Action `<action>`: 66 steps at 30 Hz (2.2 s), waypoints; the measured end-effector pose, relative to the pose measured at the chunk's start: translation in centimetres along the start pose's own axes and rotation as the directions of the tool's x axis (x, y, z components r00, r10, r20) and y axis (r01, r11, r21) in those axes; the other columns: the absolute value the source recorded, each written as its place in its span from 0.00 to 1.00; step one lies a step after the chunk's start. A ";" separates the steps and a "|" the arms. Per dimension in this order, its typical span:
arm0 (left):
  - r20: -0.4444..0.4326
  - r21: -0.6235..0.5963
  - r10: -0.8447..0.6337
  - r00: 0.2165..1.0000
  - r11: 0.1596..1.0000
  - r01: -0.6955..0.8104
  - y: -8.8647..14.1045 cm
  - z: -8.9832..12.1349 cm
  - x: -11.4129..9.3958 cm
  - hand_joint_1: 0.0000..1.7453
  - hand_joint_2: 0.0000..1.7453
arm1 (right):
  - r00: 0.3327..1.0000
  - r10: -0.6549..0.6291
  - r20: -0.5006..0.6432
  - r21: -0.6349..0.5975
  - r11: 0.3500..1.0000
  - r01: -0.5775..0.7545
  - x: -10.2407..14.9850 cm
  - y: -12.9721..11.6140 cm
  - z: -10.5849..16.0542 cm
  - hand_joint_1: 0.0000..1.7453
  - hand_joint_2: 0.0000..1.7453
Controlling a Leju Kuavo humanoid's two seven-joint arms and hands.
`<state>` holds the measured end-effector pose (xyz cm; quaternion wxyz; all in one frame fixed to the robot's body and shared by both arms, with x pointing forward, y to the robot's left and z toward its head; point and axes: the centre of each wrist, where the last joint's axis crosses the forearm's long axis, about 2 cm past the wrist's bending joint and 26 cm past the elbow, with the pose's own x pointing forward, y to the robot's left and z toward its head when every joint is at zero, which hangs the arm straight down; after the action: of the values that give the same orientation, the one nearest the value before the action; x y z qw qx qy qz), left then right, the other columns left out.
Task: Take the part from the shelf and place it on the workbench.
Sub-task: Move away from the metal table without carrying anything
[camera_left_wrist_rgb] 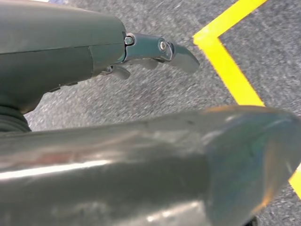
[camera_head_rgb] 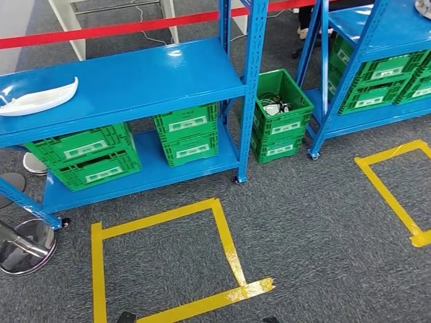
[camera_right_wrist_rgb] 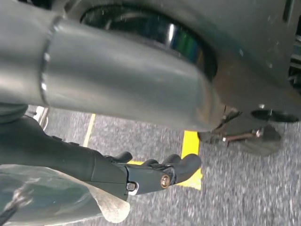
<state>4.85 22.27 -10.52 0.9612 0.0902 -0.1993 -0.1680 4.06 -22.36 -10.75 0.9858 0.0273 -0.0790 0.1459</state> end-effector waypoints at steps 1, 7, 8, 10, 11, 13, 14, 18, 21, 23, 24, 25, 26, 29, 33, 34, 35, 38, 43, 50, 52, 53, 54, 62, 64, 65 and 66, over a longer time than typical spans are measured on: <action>-0.002 0.000 0.000 1.000 1.000 0.000 0.0 0.0 -0.1 0.00 0.00 | 1.000 0.000 -0.001 0.000 1.000 0.000 0.0 0.0 0.0 0.00 0.00; 0.003 0.002 0.001 1.000 1.000 -0.001 0.1 -0.1 0.2 0.00 0.00 | 1.000 -0.002 -0.013 0.002 1.000 0.002 -0.3 0.1 0.0 0.00 0.00; 0.002 0.001 0.001 1.000 1.000 -0.001 0.0 0.0 0.1 0.00 0.00 | 1.000 -0.004 -0.016 0.005 1.000 0.004 -0.2 0.1 0.0 0.00 0.00; 0.000 0.002 0.001 1.000 1.000 -0.001 0.1 0.0 0.0 0.00 0.00 | 1.000 -0.014 -0.022 0.006 1.000 0.014 -0.1 0.1 0.0 0.00 0.00; -0.001 0.003 0.001 1.000 1.000 -0.001 0.1 0.0 0.0 0.00 0.25 | 0.999 -0.023 -0.026 0.002 1.000 0.023 0.0 0.1 0.0 0.00 0.00; -0.003 0.005 0.000 1.000 1.000 0.000 0.2 -0.1 -0.1 0.00 0.75 | 0.999 -0.037 -0.038 -0.005 0.999 0.037 0.2 0.1 0.0 0.00 0.50; -0.005 0.004 0.000 1.000 1.000 0.000 0.2 0.0 -0.1 0.00 1.00 | 0.998 -0.043 -0.043 -0.007 0.999 0.042 0.3 0.1 0.0 0.00 0.75; -0.008 0.004 -0.002 1.000 1.000 0.002 0.2 0.0 -0.1 0.00 1.00 | 0.997 -0.062 -0.051 -0.011 0.998 0.062 0.4 0.1 0.0 0.00 1.00; -0.003 0.004 -0.001 1.000 1.000 0.001 0.2 -0.1 0.2 0.00 1.00 | 0.996 -0.073 -0.058 -0.011 0.997 0.073 0.1 0.2 0.0 0.00 1.00; -0.003 0.003 -0.001 1.000 1.000 0.001 0.1 -0.1 0.2 0.00 1.00 | 0.995 -0.076 -0.060 -0.012 0.997 0.076 0.1 0.2 0.0 0.00 1.00; -0.003 0.002 0.000 1.000 1.000 0.000 0.1 -0.1 0.2 0.00 1.00 | 0.995 -0.076 -0.060 -0.012 0.997 0.076 0.1 0.2 0.0 0.00 1.00; -0.003 0.002 0.000 1.000 1.000 0.000 0.1 -0.1 0.2 0.00 1.00 | 0.995 -0.077 -0.060 -0.012 0.997 0.076 0.1 0.2 0.0 0.00 1.00; -0.002 0.002 0.000 1.000 1.000 0.000 0.1 -0.1 0.2 0.00 1.00 | 0.995 -0.077 -0.060 -0.012 0.997 0.076 0.1 0.2 0.0 0.00 1.00; -0.002 0.002 0.000 1.000 1.000 0.000 0.1 -0.1 0.3 0.00 1.00 | 0.995 -0.078 -0.063 -0.011 0.997 0.077 0.1 0.2 0.0 0.00 1.00; -0.003 0.003 0.002 1.000 1.000 -0.002 0.1 -0.1 0.2 0.00 1.00 | 0.995 -0.079 -0.062 -0.017 0.997 0.079 0.2 0.2 0.0 0.00 1.00; -0.007 0.001 0.007 1.000 1.000 -0.007 0.1 -0.1 0.2 0.00 1.00 | 0.995 -0.078 -0.064 -0.025 0.997 0.077 0.3 0.2 0.0 0.00 1.00; -0.017 -0.002 0.018 1.000 1.000 -0.018 0.1 -0.1 0.1 0.00 1.00 | 0.995 -0.075 -0.064 -0.036 0.997 0.073 0.3 0.1 0.0 0.00 1.00; -0.061 -0.018 0.053 0.997 0.998 -0.054 0.1 0.2 -1.0 0.00 0.75 | 0.996 -0.072 -0.054 -0.067 0.995 0.069 0.7 -0.4 0.0 0.00 1.00; -0.115 -0.035 0.095 0.989 0.994 -0.099 0.0 0.6 -2.7 0.00 0.00 | 0.995 -0.104 -0.006 -0.096 0.990 0.103 1.6 -1.5 0.0 0.00 0.00; -0.170 -0.040 0.162 0.972 0.984 -0.171 0.8 0.8 -4.6 0.00 0.00 | 0.987 -0.161 0.028 -0.114 0.980 0.163 0.8 -2.8 0.0 0.00 0.00; -0.160 -0.033 0.180 0.971 0.982 -0.187 1.4 0.6 -4.3 0.00 0.00 | 0.984 -0.176 0.012 -0.109 0.978 0.177 -0.5 -2.8 0.0 0.00 0.00; -0.152 -0.028 0.188 0.970 0.981 -0.194 1.7 0.4 -4.0 0.00 0.00 | 0.983 -0.184 0.001 -0.106 0.977 0.183 -1.2 -2.6 0.1 0.00 0.00; -0.142 -0.023 0.197 0.970 0.979 -0.202 2.1 0.2 -3.7 0.00 0.00 | 0.982 -0.191 -0.011 -0.103 0.977 0.189 -2.0 -2.5 0.1 0.00 0.00; -0.074 -0.003 0.257 0.963 0.966 -0.258 4.8 -0.9 -1.9 0.00 0.00 | 0.971 -0.232 -0.060 -0.087 0.970 0.226 -6.0 -2.1 0.5 0.00 0.75; -0.090 -0.013 0.270 0.959 0.962 -0.272 4.8 -0.7 -2.6 0.00 0.00 | 0.970 -0.241 -0.041 -0.090 0.967 0.237 -5.9 -2.5 0.5 0.00 1.00; -0.104 -0.020 0.276 0.956 0.960 -0.279 4.6 -0.5 -3.1 0.00 0.00 | 0.969 -0.245 -0.025 -0.092 0.966 0.242 -5.5 -2.8 0.4 0.00 1.00; -0.122 -0.027 0.281 0.952 0.958 -0.286 4.3 -0.2 -3.9 0.00 0.00 | 0.969 -0.249 -0.003 -0.094 0.964 0.247 -5.0 -3.1 0.4 0.00 1.00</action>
<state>2.85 27.71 -11.05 0.9872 0.0489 -0.1496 -0.0272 0.20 -26.81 -11.27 0.9970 -0.0099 -0.0742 0.0179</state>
